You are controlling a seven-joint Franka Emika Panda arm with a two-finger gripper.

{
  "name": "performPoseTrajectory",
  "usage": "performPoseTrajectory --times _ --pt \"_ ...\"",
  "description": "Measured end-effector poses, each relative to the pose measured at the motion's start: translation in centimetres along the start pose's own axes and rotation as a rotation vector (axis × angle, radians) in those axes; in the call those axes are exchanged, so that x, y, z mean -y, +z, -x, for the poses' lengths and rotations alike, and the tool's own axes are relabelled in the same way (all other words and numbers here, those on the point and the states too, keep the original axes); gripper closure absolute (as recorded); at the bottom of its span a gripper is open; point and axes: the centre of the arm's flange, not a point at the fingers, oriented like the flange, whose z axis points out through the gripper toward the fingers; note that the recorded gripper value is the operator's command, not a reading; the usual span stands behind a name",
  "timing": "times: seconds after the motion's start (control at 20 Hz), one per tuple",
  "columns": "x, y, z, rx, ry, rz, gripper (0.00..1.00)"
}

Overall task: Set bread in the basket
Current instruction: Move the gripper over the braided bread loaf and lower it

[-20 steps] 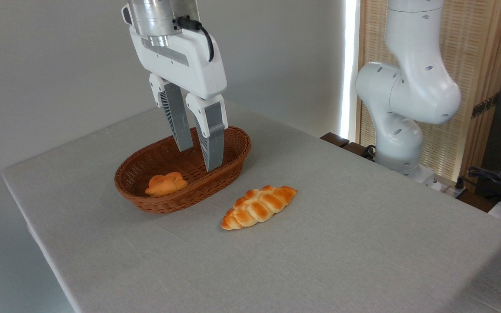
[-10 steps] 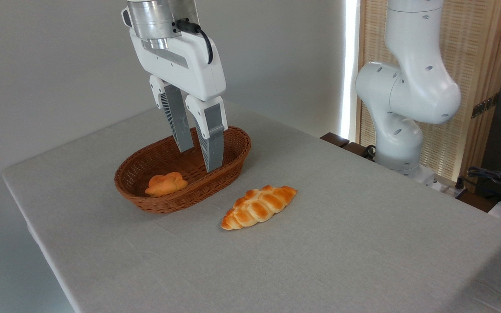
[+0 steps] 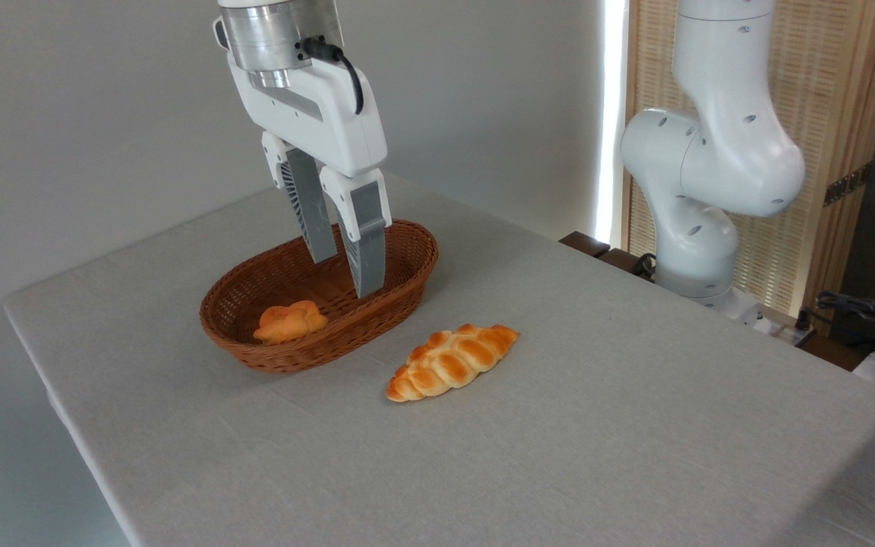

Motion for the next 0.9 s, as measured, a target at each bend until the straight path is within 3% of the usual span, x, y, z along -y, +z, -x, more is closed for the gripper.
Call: performPoseTrajectory --times 0.2,0.5,0.9 --pt "-2.2 1.8 0.6 -0.062 -0.003 0.032 0.00" --pt "-5.7 6.0 3.0 -0.035 0.002 0.059 0.00" --pt "-7.3 13.9 4.9 -0.021 0.004 0.060 0.00"
